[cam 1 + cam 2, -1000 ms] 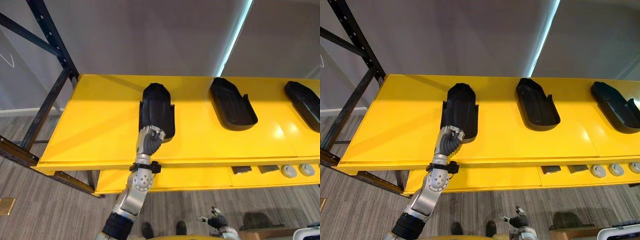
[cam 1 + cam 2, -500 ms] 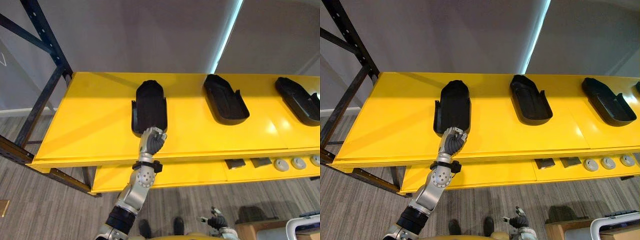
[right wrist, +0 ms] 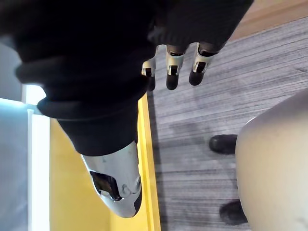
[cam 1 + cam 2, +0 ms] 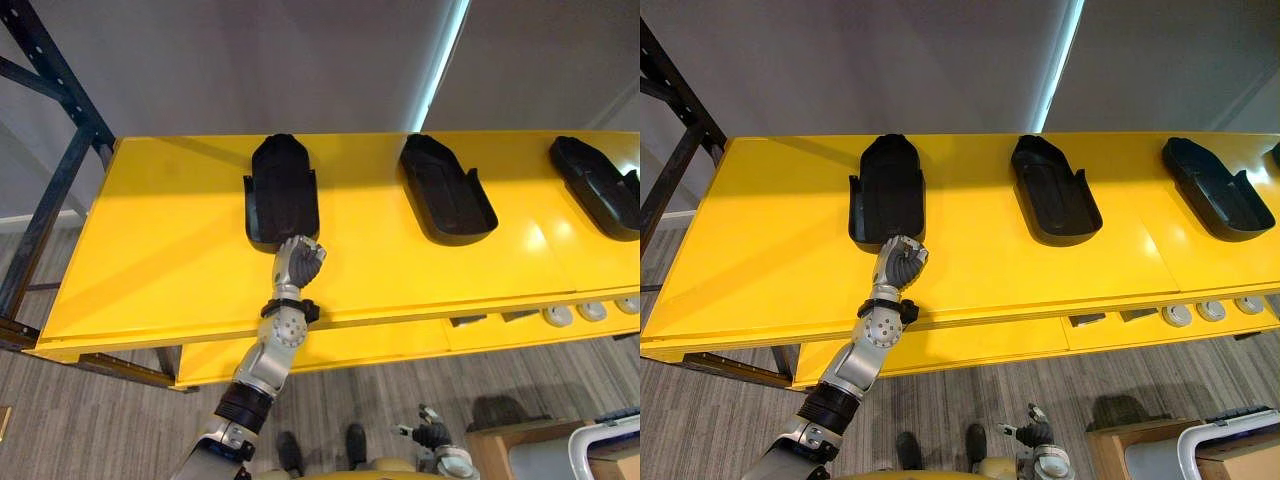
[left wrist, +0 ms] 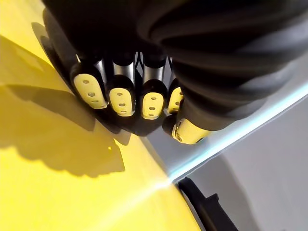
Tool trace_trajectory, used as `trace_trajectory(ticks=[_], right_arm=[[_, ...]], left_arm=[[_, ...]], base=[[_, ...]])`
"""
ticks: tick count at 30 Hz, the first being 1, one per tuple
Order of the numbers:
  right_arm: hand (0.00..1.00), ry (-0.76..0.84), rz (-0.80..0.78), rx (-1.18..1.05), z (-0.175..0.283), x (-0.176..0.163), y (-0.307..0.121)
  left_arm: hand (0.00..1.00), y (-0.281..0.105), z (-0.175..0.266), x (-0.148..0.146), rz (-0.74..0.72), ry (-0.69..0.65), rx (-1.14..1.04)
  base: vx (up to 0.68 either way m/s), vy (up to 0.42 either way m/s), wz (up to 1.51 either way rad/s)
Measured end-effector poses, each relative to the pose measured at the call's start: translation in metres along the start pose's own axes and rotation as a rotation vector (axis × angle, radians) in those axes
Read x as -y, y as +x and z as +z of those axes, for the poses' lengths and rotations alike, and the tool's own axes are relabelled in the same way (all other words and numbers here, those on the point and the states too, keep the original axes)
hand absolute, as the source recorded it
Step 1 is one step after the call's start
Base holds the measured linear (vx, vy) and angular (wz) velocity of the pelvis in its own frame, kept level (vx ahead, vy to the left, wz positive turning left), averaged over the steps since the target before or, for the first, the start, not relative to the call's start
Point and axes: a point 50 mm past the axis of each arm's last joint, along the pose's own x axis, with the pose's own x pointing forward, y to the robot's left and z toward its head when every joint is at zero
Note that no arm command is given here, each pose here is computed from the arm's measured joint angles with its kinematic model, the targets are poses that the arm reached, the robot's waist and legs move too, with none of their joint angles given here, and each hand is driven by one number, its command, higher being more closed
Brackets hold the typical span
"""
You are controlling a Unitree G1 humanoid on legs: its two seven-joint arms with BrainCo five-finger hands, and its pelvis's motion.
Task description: Walk over and take plastic housings, then place them on the shelf
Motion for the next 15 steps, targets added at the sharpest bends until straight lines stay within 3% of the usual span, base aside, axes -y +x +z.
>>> trace_trajectory(ticks=[5, 7, 10, 15], right_arm=[[0.0, 0.001, -0.001, 0.003, 0.0, 0.0, 0.0], [0.0, 0.001, -0.005, 0.001, 0.0, 0.001, 0.0], [0.0, 0.001, -0.009, -0.005, -0.003, 0.002, -0.001], [0.0, 0.007, -0.042, -0.018, -0.007, 0.01, -0.001]], left_arm=[[1.0, 0.0, 0.011, -0.002, 0.012, -0.016, 0.046], [1.0, -0.004, 0.039, -0.013, 0.057, -0.068, 0.162], [1.0, -0.016, 0.082, -0.035, 0.14, -0.187, 0.375], [1.0, -0.04, 0.092, -0.086, 0.361, -0.362, 0.48]], base=[[0.0, 0.0, 0.0], [0.0, 0.0, 0.0], [0.0, 0.0, 0.0], [-0.02, -0.009, 0.14]])
